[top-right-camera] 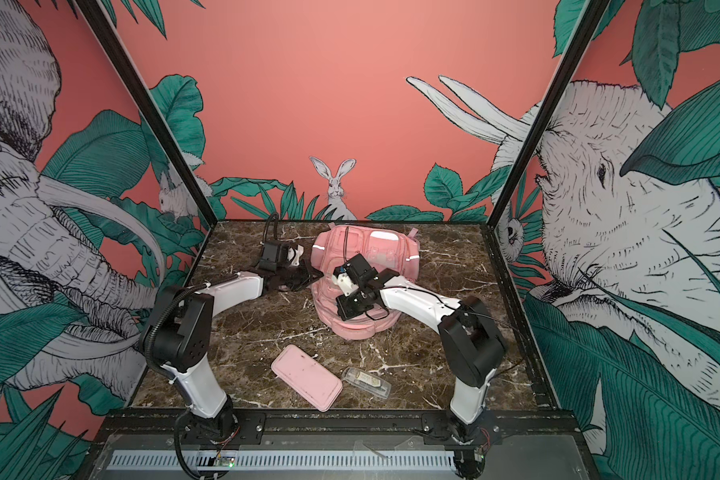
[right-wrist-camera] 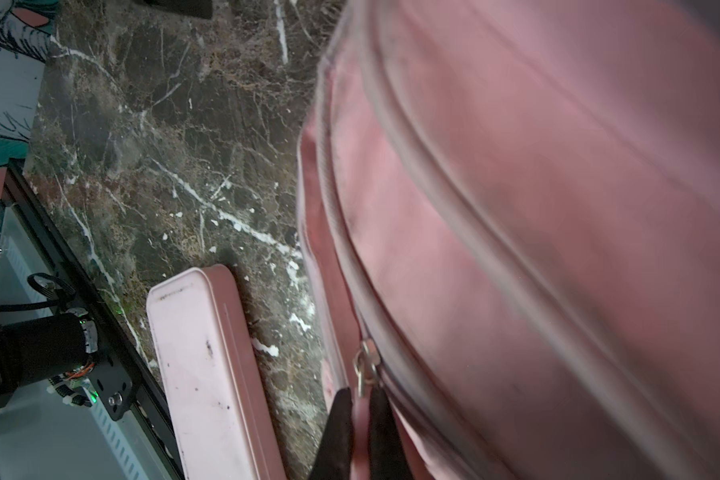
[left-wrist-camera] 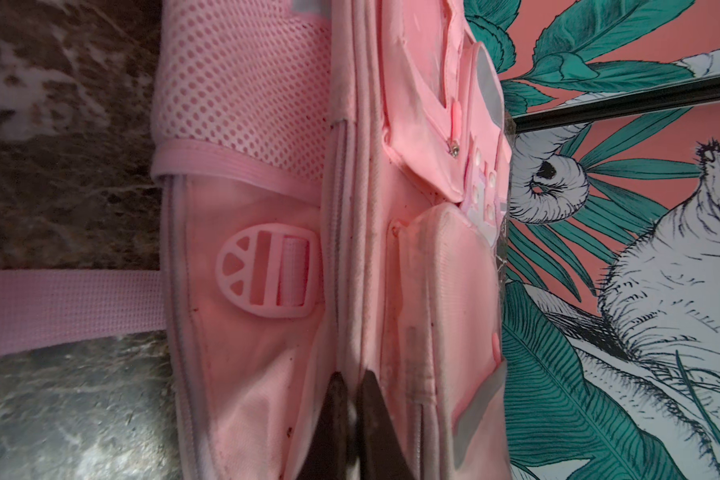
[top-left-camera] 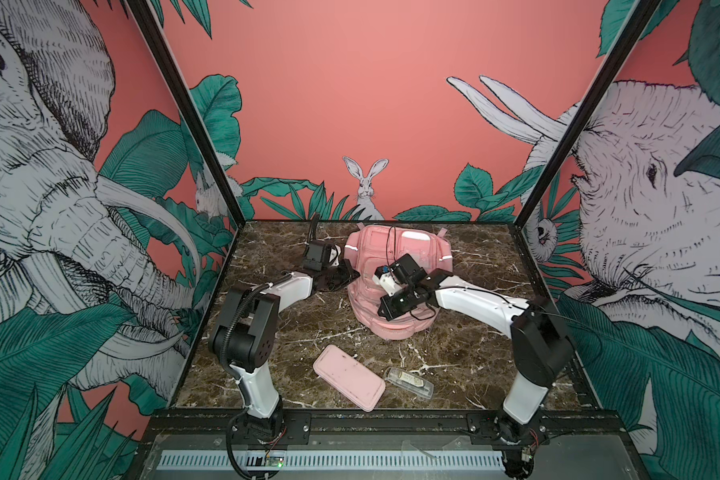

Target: Pack the student bag

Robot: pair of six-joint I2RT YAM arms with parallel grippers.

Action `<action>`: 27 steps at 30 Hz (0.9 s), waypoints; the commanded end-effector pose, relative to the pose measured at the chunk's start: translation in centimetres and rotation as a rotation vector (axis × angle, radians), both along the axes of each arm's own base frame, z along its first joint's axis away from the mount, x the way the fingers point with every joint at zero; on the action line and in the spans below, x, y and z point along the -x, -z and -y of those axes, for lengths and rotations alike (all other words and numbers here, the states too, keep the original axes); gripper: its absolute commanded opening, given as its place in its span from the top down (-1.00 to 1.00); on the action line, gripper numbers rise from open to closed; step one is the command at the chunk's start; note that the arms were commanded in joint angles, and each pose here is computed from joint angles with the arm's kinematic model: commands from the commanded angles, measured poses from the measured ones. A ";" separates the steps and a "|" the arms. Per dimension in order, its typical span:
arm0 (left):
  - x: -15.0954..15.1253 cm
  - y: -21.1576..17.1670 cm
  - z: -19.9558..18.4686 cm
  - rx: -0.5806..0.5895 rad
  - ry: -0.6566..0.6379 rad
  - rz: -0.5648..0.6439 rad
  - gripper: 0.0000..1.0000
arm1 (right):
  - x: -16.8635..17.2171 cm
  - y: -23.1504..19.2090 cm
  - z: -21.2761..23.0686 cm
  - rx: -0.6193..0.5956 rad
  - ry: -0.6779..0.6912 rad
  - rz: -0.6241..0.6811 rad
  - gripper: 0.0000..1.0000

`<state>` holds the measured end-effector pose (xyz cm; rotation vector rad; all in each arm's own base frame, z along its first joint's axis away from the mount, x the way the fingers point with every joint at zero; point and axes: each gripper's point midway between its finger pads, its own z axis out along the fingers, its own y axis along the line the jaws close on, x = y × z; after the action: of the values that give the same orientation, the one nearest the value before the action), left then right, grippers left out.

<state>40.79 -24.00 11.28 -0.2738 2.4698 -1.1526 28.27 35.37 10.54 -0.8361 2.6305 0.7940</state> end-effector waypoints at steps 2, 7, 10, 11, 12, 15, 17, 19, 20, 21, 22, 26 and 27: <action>-0.5 -4.4 0.0 0.052 -0.016 0.125 1.00 | -0.8 -1.7 -3.9 -0.080 -0.019 0.026 1.00; 0.0 -3.9 -1.9 0.024 -0.055 0.125 1.00 | -1.7 -1.5 -2.9 -0.050 0.018 0.059 1.00; 0.4 -3.3 -3.0 0.022 -0.073 0.110 1.00 | -1.8 -1.5 -2.1 -0.048 0.033 0.064 1.00; 0.5 -3.3 -3.1 0.023 -0.074 0.109 1.00 | -1.8 -1.5 -1.9 -0.048 0.036 0.064 1.00; 0.7 -3.3 -3.2 0.023 -0.074 0.107 1.00 | -1.8 -1.5 -1.7 -0.046 0.037 0.068 1.00; 1.4 -2.9 -3.8 0.006 -0.086 0.100 1.00 | -2.4 -2.3 -1.1 -0.067 0.055 0.101 1.00; 2.0 -2.3 -4.5 -0.007 -0.115 0.093 1.00 | -2.8 -2.7 -0.5 -0.068 0.069 0.110 1.00; 2.7 -1.8 -5.0 -0.008 -0.136 0.087 1.00 | -3.2 -2.8 0.3 -0.064 0.080 0.112 1.00; 3.0 -1.6 -5.2 -0.007 -0.149 0.083 1.00 | -3.4 -2.8 0.7 -0.060 0.084 0.114 1.00; 3.4 -1.3 -5.4 0.000 -0.164 0.077 1.00 | -3.6 -2.8 1.1 -0.058 0.091 0.113 1.00; 3.8 -1.0 -5.8 0.005 -0.189 0.076 1.00 | -3.7 -2.8 1.5 -0.056 0.095 0.114 1.00; 5.4 0.4 -7.4 0.030 -0.302 0.068 1.00 | -4.2 -2.3 3.0 -0.037 0.111 0.108 1.00; 5.8 0.6 -7.4 0.030 -0.310 0.065 1.00 | -4.4 -2.2 3.4 -0.030 0.115 0.109 1.00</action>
<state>34.88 -18.42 10.39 -0.4836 2.3361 -1.0983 29.52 34.64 11.67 -0.7850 2.5858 0.8568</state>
